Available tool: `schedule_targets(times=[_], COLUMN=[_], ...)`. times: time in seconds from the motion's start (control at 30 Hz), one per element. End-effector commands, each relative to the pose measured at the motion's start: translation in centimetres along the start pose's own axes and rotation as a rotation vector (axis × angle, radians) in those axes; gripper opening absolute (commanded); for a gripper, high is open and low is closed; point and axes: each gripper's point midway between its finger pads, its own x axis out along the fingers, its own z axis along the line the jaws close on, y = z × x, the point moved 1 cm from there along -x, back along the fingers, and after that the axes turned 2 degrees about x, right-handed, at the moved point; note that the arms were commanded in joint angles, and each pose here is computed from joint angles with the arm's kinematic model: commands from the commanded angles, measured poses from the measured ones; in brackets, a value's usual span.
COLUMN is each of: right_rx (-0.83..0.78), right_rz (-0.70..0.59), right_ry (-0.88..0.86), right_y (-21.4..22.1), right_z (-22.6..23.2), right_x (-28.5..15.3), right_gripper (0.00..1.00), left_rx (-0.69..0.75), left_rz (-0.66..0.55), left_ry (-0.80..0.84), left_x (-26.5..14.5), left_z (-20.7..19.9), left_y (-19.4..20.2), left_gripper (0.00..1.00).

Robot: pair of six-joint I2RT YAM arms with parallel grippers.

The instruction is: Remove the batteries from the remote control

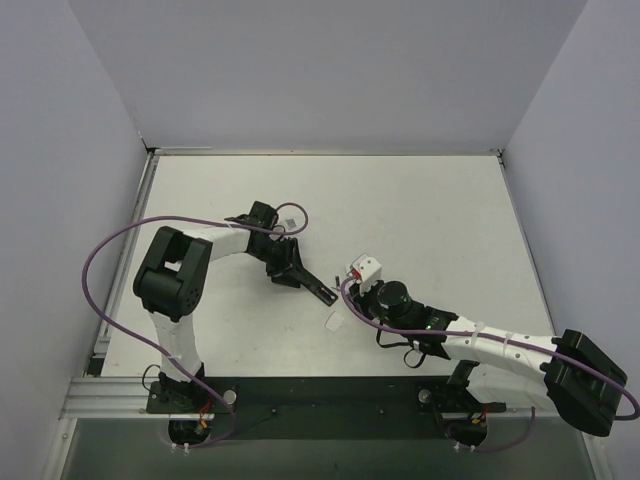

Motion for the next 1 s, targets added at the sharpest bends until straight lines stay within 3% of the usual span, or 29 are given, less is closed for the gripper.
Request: schedule_targets(times=[0.0, 0.43, 0.8, 0.97], right_rx=[-0.003, -0.008, -0.049, -0.161], right_rz=[-0.034, -0.002, 0.009, 0.004], right_ry=[-0.003, -0.103, -0.188, -0.188], right_y=[-1.8, -1.5, -2.0, -2.6], right_z=[0.3, 2.3, 3.6, 3.1], right_x=[0.2, 0.4, 0.2, 0.0], right_gripper=[0.00, 0.00, 0.00, 0.00], left_rx=[0.023, 0.063, 0.073, 0.076], left_rz=[-0.020, -0.042, -0.045, -0.035], left_ry=[-0.031, 0.048, -0.020, -0.039], left_x=[0.0, -0.1, -1.9, -2.3], left_z=[0.1, -2.2, -1.1, -0.5], left_y=[-1.3, -3.8, -2.6, -1.4], left_gripper=[0.47, 0.47, 0.48, 0.48])
